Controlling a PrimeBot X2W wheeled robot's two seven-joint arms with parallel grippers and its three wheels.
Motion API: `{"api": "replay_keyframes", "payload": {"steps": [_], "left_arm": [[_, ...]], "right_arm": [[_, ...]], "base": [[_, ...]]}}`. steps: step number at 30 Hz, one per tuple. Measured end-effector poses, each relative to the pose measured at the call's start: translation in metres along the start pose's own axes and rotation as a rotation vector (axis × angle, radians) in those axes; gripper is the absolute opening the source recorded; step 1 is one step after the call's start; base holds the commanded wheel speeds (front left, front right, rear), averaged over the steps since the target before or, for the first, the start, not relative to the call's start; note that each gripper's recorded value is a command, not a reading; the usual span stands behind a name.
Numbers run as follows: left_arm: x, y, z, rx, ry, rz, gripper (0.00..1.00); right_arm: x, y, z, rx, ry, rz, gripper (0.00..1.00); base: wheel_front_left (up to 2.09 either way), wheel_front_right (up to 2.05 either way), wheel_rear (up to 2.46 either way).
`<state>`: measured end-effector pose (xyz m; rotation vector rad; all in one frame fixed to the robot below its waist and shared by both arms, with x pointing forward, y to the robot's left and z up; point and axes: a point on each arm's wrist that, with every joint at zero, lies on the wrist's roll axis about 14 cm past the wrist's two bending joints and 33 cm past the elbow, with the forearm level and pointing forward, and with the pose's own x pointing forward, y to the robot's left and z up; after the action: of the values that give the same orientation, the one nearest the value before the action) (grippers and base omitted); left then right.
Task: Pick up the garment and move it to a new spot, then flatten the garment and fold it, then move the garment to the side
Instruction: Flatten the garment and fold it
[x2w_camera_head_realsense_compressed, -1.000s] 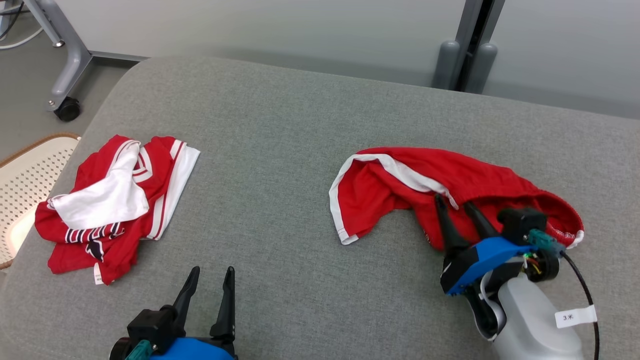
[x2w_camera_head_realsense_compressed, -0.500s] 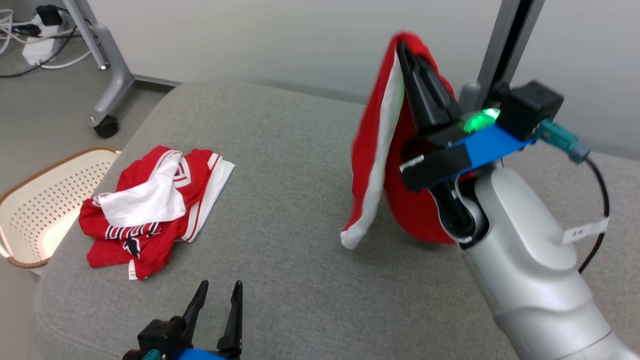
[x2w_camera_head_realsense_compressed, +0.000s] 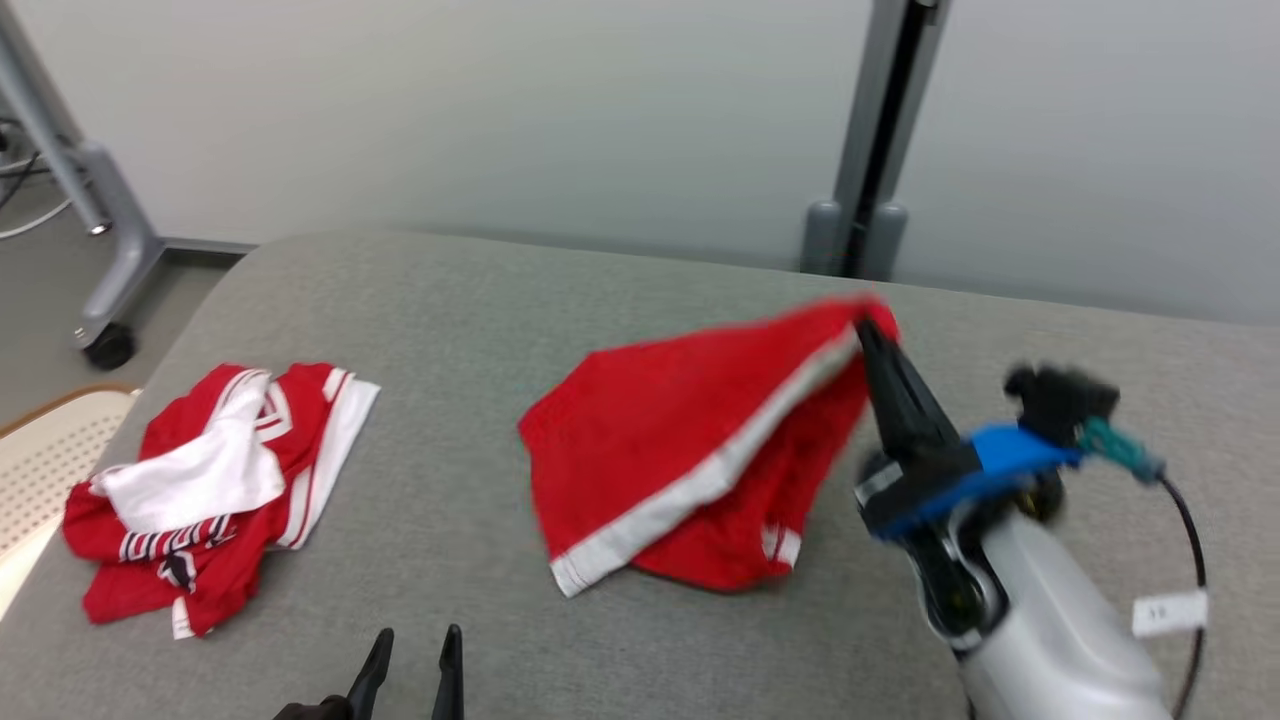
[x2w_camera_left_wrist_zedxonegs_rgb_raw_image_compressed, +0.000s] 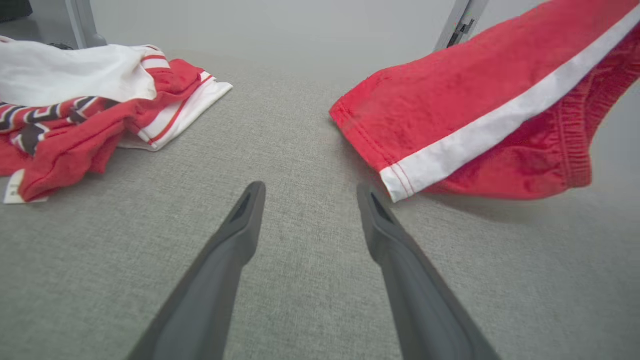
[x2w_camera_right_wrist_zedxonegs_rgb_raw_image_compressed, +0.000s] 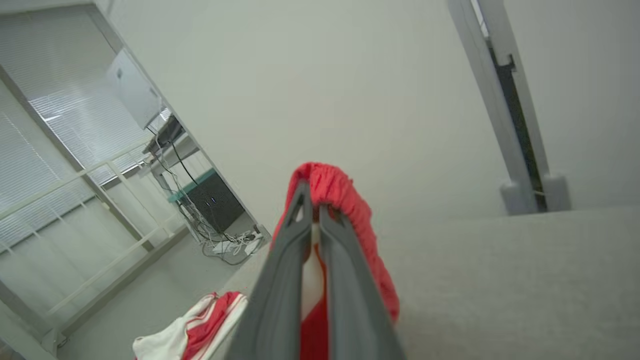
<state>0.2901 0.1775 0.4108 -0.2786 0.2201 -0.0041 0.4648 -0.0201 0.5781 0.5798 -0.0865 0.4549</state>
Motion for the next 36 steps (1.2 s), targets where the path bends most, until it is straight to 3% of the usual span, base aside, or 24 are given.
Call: {"api": "replay_keyframes", "payload": {"steps": [3, 4, 7, 8, 9, 12, 16, 24, 36], "left_arm": [[0.008, -0.016, 0.000, 0.007, 0.005, -0.053, 1.00], [0.015, -0.028, 0.002, 0.013, 0.002, -0.091, 1.00], [0.024, -0.039, 0.005, 0.017, -0.001, -0.125, 1.00], [0.025, -0.042, 0.005, 0.018, 0.003, -0.134, 1.00], [0.026, -0.043, 0.004, 0.020, 0.007, -0.140, 1.00], [0.029, -0.048, 0.004, 0.024, 0.010, -0.156, 1.00], [0.031, -0.050, 0.002, 0.029, 0.017, -0.167, 1.00], [0.033, -0.054, 0.005, 0.032, 0.011, -0.180, 1.00], [0.055, -0.098, -0.011, -0.018, 0.098, -0.336, 1.00]], "right_arm": [[-0.050, -0.081, -0.029, -0.054, 0.116, -0.230, 0.00], [-0.083, -0.123, -0.038, -0.097, 0.179, -0.348, 0.00], [-0.122, -0.162, -0.051, -0.165, 0.268, -0.457, 0.02], [-0.131, -0.169, -0.054, -0.156, 0.281, -0.490, 0.39], [-0.138, -0.173, -0.059, -0.176, 0.308, -0.499, 1.00], [-0.149, -0.174, -0.069, -0.206, 0.351, -0.504, 1.00], [-0.154, -0.172, -0.071, -0.326, 0.404, -0.452, 1.00], [-0.156, -0.161, -0.042, -0.489, 0.313, -0.399, 1.00], [-0.177, -0.152, -0.045, -0.494, 0.276, -0.435, 1.00]], "base": [[0.00, 0.00, 0.00], [0.00, 0.00, 0.00], [0.00, 0.00, 0.00], [0.00, 0.00, 0.00], [0.00, 0.00, 0.00], [0.00, 0.00, 0.00], [0.00, 0.00, 0.00], [0.00, 0.00, 0.00], [0.00, 0.00, 0.00]]}}
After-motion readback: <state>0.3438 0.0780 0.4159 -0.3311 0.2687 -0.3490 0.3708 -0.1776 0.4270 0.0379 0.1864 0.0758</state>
